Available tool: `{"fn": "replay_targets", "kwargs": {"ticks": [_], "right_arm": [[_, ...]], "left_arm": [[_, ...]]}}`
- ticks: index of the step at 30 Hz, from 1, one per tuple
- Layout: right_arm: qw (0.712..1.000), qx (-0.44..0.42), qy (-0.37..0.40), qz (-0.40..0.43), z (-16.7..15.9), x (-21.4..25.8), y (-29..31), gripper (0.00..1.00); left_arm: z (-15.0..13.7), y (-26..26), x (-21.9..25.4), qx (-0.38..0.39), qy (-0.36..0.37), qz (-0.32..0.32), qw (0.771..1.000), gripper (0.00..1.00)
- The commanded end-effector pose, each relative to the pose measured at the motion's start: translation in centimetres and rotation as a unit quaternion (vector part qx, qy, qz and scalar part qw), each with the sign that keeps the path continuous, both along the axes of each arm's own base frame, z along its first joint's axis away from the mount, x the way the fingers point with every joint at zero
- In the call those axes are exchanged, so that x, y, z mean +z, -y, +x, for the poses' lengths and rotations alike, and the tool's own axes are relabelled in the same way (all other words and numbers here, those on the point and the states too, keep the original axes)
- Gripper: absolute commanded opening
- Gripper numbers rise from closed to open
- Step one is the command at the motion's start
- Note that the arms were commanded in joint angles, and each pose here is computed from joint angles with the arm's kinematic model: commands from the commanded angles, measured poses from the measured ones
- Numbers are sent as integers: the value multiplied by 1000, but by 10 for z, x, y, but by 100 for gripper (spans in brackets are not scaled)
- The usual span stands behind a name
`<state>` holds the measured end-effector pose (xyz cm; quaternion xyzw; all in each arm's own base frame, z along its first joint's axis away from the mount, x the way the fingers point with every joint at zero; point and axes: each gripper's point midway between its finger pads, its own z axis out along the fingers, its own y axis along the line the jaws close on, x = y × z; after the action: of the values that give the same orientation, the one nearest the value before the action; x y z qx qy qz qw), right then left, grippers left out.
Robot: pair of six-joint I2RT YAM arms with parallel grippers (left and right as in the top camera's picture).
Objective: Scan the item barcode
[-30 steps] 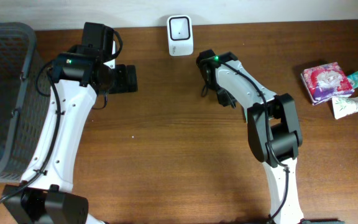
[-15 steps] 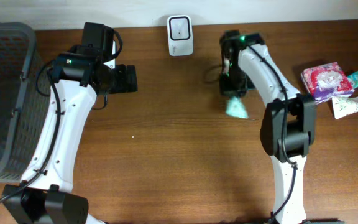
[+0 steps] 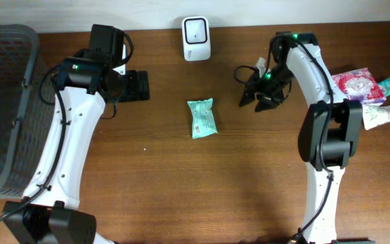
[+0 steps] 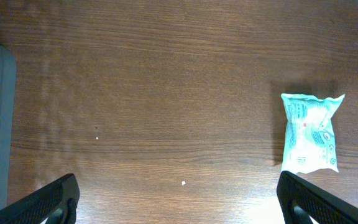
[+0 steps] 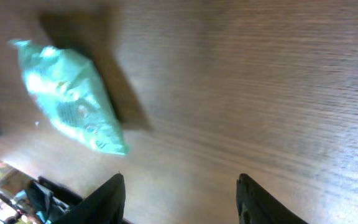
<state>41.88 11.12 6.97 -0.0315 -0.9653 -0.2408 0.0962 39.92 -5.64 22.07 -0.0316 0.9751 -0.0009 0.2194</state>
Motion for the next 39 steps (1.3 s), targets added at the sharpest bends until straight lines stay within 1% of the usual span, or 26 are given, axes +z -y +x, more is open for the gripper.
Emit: {"fn": "replay_targets", "kwargs": {"ticks": [1, 2, 3, 5, 6, 7, 10, 12, 13, 14, 17, 18, 19, 21, 22, 24, 26, 27, 28, 29, 30, 32, 33, 34, 37, 39], "right_arm": [[996, 73, 54, 3, 5, 9, -40, 63], [994, 81, 71, 16, 10, 6, -56, 70], [993, 87, 77, 37, 10, 4, -69, 74], [995, 54, 64, 54, 9, -21, -82, 74], [991, 56, 64, 101, 5, -30, -98, 74], [989, 60, 66, 120, 2, -35, -107, 74], [988, 60, 66, 127, -9, -63, -125, 72], [987, 68, 79, 125, -10, -69, -135, 62], [986, 73, 82, 126, -11, -69, -139, 47], [985, 75, 84, 127, -11, -69, -140, 4], [984, 73, 97, 131, -2, -53, -141, 4], [981, 75, 125, 129, 9, -27, -141, 4], [981, 70, 152, 97, 19, -9, -133, 4], [977, 51, 209, -16, 36, 29, -101, 4], [974, 50, 219, -41, 35, 43, -92, 4], [972, 53, 209, -90, 30, 33, -75, 4], [959, 52, 214, -179, 30, 27, -53, 4], [955, 58, 212, -200, 28, 24, -50, 4], [957, 58, 207, -194, 26, 23, -51, 39], [966, 46, 199, -158, 28, 23, -51, 74], [975, 40, 186, -114, 29, 22, -51, 75], [988, 50, 146, -16, 28, 0, -53, 77], [990, 53, 128, 10, 26, -12, -55, 78], [994, 36, 100, 30, 27, -33, -47, 78], [982, 45, 95, 154, 27, -36, -54, 78], [983, 42, 85, 158, 26, -44, -55, 78]], "left_arm": [[0, -1, 4, -8, 5, 8, 1000, 99], [0, -1, 4, -8, 5, 8, 1000, 99], [0, -1, 4, -8, 5, 8, 1000, 99], [0, -1, 4, -8, 5, 8, 1000, 99], [0, -1, 4, -8, 5, 8, 1000, 99], [0, -1, 4, -8, 5, 8, 1000, 99], [0, -1, 4, -8, 5, 8, 1000, 99], [0, -1, 4, -8, 5, 8, 1000, 99], [0, -1, 4, -8, 5, 8, 1000, 99], [0, -1, 4, -8, 5, 8, 1000, 99], [0, -1, 4, -8, 5, 8, 1000, 99], [0, -1, 4, -8, 5, 8, 1000, 99], [0, -1, 4, -8, 5, 8, 1000, 99], [0, -1, 4, -8, 5, 8, 1000, 99], [0, -1, 4, -8, 5, 8, 1000, 99], [0, -1, 4, -8, 5, 8, 1000, 99], [0, -1, 4, -8, 5, 8, 1000, 99], [0, -1, 4, -8, 5, 8, 1000, 99], [0, -1, 4, -8, 5, 8, 1000, 99], [0, -1, 4, -8, 5, 8, 1000, 99], [0, -1, 4, -8, 5, 8, 1000, 99], [0, -1, 4, -8, 5, 8, 1000, 99], [0, -1, 4, -8, 5, 8, 1000, 99], [0, -1, 4, -8, 5, 8, 1000, 99], [0, -1, 4, -8, 5, 8, 1000, 99], [0, -1, 4, -8, 5, 8, 1000, 99]]}}
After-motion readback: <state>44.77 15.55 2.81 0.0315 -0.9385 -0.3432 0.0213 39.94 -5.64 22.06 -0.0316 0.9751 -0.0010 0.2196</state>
